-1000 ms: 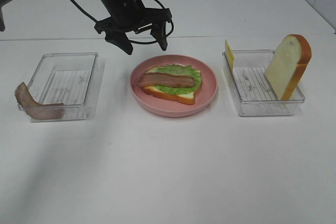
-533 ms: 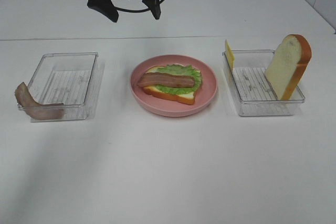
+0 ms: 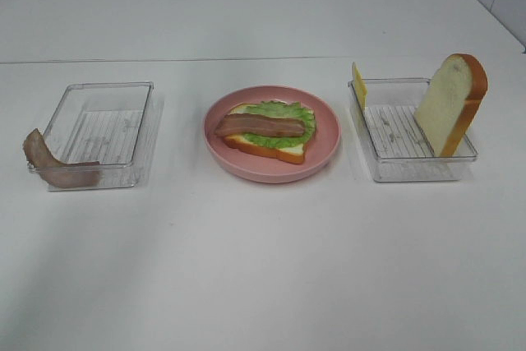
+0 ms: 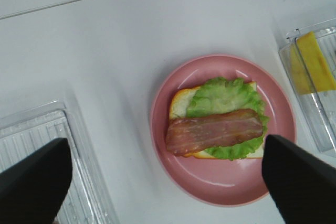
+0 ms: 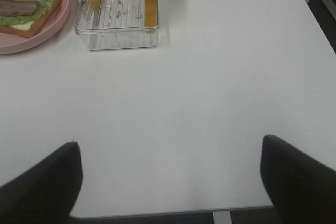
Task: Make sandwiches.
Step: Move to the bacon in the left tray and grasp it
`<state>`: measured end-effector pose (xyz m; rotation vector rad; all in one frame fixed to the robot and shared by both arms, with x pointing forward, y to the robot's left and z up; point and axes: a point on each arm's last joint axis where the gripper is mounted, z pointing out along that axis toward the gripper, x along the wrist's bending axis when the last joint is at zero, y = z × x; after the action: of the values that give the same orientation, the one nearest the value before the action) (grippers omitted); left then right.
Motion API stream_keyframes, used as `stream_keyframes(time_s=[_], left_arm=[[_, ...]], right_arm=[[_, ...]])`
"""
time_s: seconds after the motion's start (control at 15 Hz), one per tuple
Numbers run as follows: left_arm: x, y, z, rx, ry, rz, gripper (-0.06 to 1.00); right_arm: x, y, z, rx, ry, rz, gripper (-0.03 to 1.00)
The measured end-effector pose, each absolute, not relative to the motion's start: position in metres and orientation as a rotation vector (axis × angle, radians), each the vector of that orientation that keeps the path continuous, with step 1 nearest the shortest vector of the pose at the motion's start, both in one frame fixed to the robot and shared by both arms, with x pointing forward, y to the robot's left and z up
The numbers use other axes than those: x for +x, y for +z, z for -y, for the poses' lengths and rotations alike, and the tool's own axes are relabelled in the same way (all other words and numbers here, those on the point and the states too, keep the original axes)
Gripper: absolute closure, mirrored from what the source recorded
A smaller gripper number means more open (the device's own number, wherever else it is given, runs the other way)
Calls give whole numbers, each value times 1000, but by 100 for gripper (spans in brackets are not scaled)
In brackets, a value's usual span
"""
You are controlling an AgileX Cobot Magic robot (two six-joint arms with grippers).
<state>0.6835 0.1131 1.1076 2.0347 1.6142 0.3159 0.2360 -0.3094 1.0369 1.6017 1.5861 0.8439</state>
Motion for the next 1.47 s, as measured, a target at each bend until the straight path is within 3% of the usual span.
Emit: stream_keyframes(time_s=[0.47,1.0,1.47], left_arm=[[647,1133,-166,2039,361,-1707,5],[611,1107,-198,2135,305,-1838,5],[605,1066,-287,2067,179,-2100,5]], right_arm=[[236,1037,309,1602,844,-1586,7],[236,1037,309,1602,844,-1586,7],[236,1037,309,1602,844,-1586,7]])
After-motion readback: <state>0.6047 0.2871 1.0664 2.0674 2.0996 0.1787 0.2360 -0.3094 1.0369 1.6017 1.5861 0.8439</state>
